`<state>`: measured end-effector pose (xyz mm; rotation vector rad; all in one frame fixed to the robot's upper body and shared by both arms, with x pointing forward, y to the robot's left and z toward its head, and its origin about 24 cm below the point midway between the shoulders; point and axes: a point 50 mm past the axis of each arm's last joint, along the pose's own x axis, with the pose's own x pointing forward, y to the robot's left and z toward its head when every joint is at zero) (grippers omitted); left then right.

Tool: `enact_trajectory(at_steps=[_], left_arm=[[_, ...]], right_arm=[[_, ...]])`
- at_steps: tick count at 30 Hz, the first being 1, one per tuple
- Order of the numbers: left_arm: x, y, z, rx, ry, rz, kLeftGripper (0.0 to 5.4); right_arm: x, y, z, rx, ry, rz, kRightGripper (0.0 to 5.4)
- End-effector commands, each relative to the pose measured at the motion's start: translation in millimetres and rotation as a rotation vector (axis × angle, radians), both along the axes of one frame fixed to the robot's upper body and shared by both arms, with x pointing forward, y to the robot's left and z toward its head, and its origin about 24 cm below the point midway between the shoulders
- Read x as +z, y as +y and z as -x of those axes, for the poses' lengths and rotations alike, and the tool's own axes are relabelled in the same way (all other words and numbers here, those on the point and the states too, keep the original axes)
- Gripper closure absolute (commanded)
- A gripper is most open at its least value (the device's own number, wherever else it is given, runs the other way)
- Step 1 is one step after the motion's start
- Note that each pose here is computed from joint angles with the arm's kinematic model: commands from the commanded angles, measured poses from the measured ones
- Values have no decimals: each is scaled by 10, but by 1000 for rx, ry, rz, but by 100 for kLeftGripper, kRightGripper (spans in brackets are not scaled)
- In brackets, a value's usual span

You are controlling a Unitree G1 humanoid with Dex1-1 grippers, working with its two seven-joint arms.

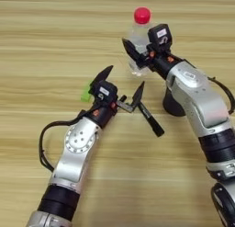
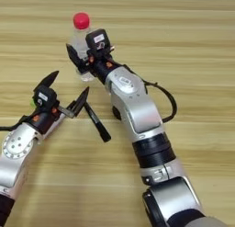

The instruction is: Move the objects on the table

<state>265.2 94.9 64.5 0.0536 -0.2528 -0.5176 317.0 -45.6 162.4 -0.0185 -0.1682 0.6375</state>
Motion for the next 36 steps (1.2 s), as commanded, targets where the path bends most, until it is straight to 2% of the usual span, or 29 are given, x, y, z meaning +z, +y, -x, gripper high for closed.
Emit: enact_trajectory(at_steps=[1, 4, 19, 25, 36], left_arm=[[-22, -2, 9, -10, 19, -4, 0], [-31, -1, 5, -11, 23, -5, 0], [-122, 41, -70, 23, 55, -24, 0], [-154, 44, -81, 22, 65, -25, 0], [-143, 72, -89, 19, 50, 4, 123]], right_arm=[[23, 63, 9, 19, -36, -12, 217], [-38, 110, 24, 34, -18, -14, 217], [-317, 409, 378, 184, 57, 12, 218], [-341, 430, 392, 188, 64, 14, 222], [-429, 410, 365, 175, 88, 26, 225]])
